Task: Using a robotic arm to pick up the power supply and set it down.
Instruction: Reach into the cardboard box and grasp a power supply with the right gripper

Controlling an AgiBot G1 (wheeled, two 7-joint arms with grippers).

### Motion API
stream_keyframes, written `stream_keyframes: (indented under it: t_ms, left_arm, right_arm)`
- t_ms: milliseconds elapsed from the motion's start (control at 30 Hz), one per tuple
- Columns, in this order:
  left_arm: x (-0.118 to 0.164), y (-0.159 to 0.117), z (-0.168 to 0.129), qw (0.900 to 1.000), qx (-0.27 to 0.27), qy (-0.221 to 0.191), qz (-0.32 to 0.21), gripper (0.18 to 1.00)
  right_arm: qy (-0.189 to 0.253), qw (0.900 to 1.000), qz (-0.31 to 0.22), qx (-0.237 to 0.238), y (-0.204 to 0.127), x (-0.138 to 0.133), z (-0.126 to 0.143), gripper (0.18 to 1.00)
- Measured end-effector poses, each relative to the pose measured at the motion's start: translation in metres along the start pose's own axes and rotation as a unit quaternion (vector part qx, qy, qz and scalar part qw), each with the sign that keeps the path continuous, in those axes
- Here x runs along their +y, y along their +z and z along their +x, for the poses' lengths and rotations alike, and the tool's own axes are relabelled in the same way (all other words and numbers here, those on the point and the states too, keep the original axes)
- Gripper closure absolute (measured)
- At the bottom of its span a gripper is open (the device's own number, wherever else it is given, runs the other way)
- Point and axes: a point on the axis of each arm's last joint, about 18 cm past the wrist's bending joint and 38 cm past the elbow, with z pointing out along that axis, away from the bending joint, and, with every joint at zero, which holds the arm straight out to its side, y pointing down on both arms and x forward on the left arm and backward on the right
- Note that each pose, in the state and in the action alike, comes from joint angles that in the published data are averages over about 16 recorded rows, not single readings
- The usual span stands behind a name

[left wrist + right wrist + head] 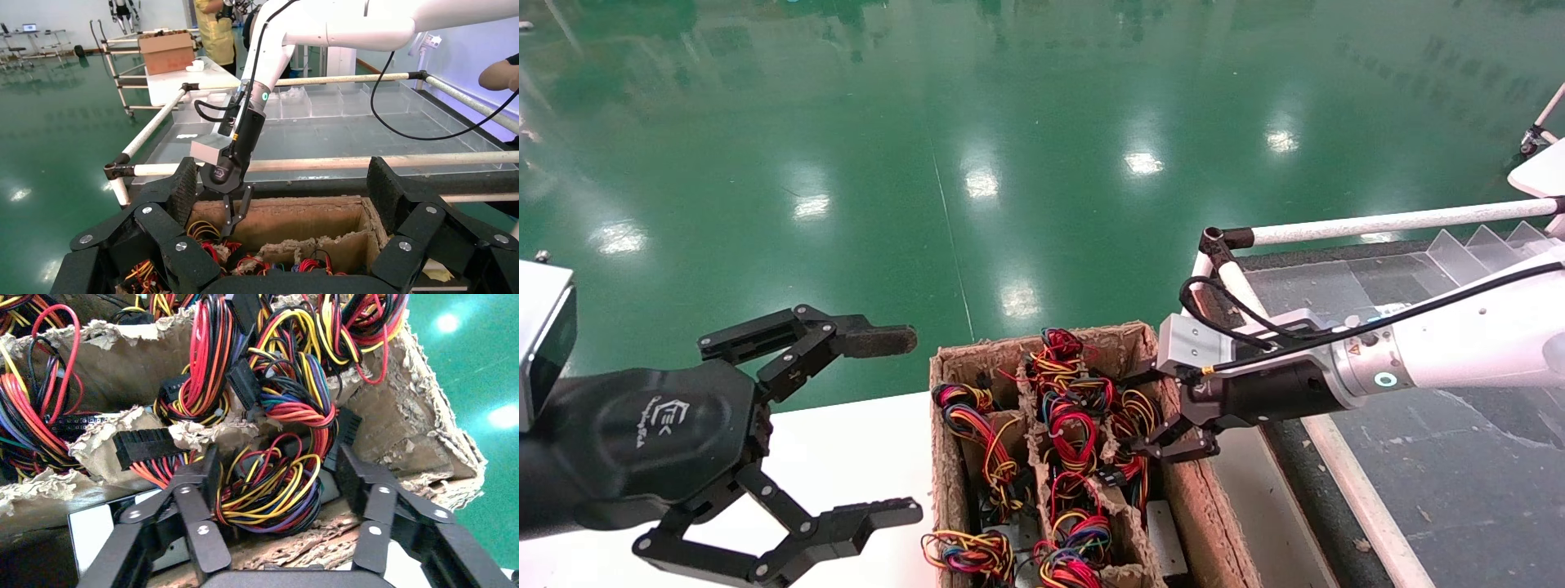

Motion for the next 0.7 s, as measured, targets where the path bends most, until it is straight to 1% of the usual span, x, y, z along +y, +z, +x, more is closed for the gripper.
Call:
stream_keyframes:
  t_ms: [567, 700]
  left_arm:
    - [0.0000, 0.0000, 0.0000, 1.0000, 0.000, 0.000, 0.000, 0.184]
    - [0.0000, 0.0000, 0.0000, 1.0000, 0.000, 0.000, 0.000, 0.184]
  right_arm:
    - [-0.014, 1.000, -0.014, -0.009, -0.0023, 0.0024, 0.0022, 0.784]
    - [-0.014, 1.000, -0.015, -0.011, -0.0023, 0.0034, 0.0015, 0.845]
